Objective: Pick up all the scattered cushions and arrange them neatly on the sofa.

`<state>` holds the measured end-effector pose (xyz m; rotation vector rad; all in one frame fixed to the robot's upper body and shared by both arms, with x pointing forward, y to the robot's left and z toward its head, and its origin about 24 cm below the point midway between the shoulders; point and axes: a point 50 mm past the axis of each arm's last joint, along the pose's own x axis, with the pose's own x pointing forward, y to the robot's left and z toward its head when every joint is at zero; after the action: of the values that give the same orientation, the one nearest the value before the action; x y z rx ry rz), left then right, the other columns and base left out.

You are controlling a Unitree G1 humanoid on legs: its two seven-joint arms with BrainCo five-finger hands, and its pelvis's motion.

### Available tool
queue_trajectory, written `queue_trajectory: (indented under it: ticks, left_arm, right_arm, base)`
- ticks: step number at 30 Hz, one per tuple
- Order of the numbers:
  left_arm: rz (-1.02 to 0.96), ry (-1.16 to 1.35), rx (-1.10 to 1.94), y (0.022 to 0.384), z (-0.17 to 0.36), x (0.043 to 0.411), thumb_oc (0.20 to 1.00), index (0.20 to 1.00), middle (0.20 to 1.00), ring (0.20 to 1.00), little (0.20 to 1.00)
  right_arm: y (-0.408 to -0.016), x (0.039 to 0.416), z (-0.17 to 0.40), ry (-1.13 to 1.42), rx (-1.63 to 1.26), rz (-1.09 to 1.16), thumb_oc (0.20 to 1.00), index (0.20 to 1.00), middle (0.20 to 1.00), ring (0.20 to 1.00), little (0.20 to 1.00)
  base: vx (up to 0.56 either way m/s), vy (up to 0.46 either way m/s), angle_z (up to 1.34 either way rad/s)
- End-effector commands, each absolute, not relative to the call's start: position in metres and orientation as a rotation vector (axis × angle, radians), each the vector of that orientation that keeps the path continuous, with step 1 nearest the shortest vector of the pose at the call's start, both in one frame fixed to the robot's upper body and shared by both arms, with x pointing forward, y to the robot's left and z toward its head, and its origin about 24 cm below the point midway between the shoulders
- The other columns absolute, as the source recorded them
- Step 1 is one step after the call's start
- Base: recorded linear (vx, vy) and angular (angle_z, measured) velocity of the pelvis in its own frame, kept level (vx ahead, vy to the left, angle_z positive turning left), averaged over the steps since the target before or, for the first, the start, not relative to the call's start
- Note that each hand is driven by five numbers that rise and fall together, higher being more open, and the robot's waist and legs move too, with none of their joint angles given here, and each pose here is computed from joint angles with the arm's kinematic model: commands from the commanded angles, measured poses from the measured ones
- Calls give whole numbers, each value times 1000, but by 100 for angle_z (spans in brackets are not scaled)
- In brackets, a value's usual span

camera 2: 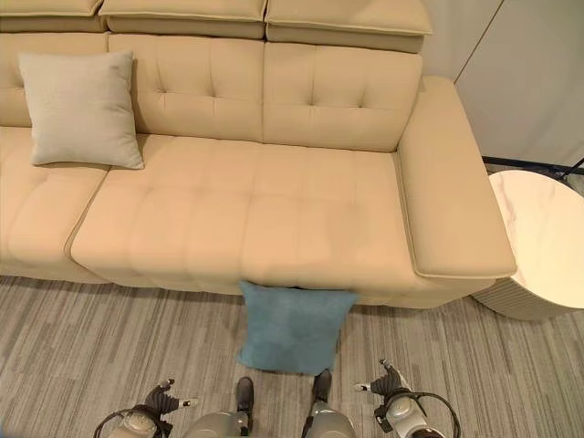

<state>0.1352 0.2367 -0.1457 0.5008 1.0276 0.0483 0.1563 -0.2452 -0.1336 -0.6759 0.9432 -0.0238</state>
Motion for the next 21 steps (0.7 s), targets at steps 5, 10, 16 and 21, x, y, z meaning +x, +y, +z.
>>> queue_trajectory:
  ticks: [5, 10, 16, 21]
  left_arm:
    - [46, 942, 516, 233, -137, 159, 1000, 1000, 1000, 1000, 1000]
    - [69, 942, 536, 243, -133, 162, 1000, 1000, 1000, 1000, 1000]
    - [91, 989, 529, 249, -138, 149, 1000, 1000, 1000, 1000, 1000]
    - [88, 997, 538, 248, -139, 147, 1000, 1000, 1000, 1000, 1000]
  right_arm:
    - [-263, 173, -119, 868, -735, -81, 1000, 1000, 1000, 1000, 1000]
    - [-256, 177, -120, 862, -729, -54, 1000, 1000, 1000, 1000, 1000]
    - [-257, 165, -126, 904, -716, -60, 1000, 1000, 1000, 1000, 1000]
    - [-255, 169, -124, 882, -719, -59, 1000, 1000, 1000, 1000, 1000]
  base:
    - [-10, 29, -4]
    - [-92, 96, -41]
    - [1, -30, -7]
    - [-43, -68, -1]
